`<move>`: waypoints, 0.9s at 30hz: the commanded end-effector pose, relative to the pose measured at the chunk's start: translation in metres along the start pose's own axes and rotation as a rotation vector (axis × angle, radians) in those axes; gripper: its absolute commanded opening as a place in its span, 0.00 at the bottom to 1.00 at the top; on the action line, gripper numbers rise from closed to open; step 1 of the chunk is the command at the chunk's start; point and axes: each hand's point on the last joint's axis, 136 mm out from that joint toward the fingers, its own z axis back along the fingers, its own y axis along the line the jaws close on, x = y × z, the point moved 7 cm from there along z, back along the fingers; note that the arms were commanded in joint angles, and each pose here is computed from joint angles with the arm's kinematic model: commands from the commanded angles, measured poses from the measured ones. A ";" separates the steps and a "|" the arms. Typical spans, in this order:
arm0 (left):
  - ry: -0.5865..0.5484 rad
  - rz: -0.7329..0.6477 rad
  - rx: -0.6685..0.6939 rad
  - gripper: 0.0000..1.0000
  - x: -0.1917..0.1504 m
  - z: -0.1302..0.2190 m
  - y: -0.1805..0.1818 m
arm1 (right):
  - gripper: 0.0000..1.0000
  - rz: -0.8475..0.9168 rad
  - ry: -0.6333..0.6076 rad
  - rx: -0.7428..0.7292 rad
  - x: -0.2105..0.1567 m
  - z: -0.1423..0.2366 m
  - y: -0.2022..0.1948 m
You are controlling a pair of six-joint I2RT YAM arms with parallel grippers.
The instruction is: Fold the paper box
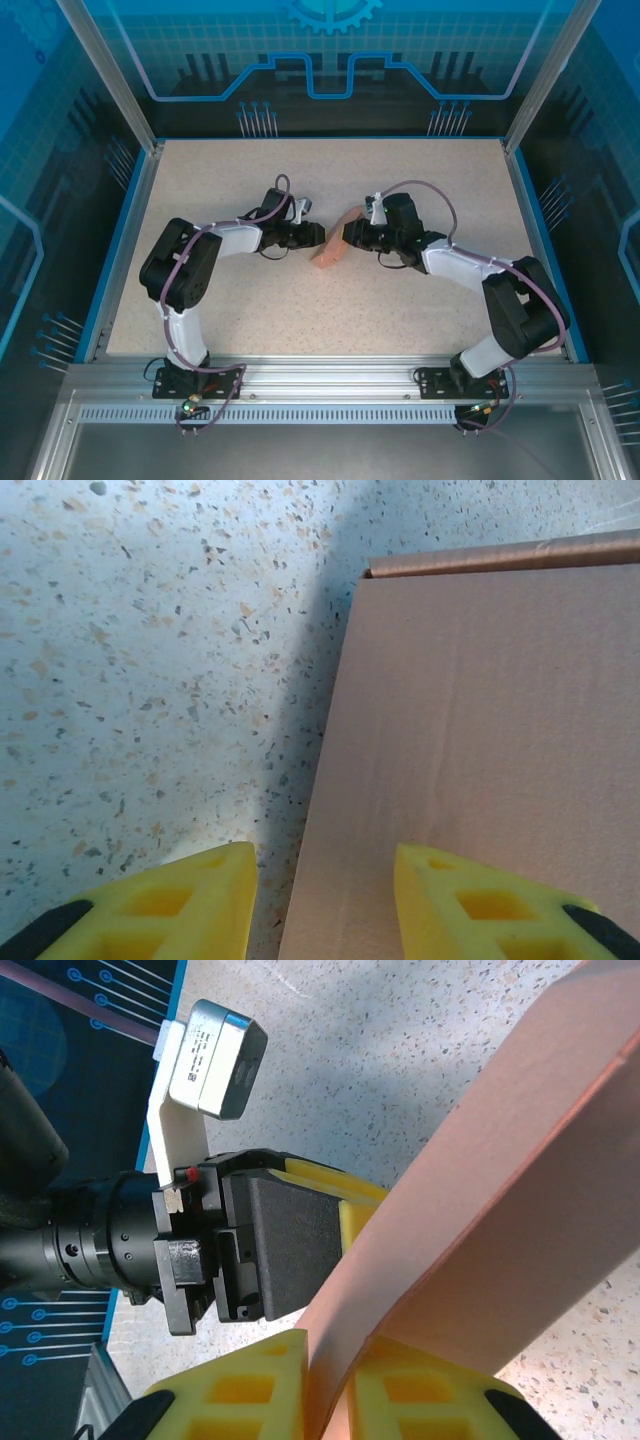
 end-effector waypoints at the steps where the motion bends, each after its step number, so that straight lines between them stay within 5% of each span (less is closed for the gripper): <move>1: 0.009 0.028 0.018 0.43 -0.005 -0.004 0.005 | 0.16 0.011 0.039 -0.072 -0.010 -0.013 -0.004; 10: -0.062 0.011 0.053 0.51 0.008 0.009 0.002 | 0.15 0.013 0.020 -0.132 -0.009 -0.027 -0.008; 19: -0.426 -0.103 0.096 0.63 0.000 0.089 -0.012 | 0.15 0.014 0.025 -0.152 -0.009 -0.033 -0.012; 27: -0.521 -0.459 -0.051 0.75 -0.056 0.101 -0.054 | 0.15 0.015 0.036 -0.138 -0.007 -0.039 -0.012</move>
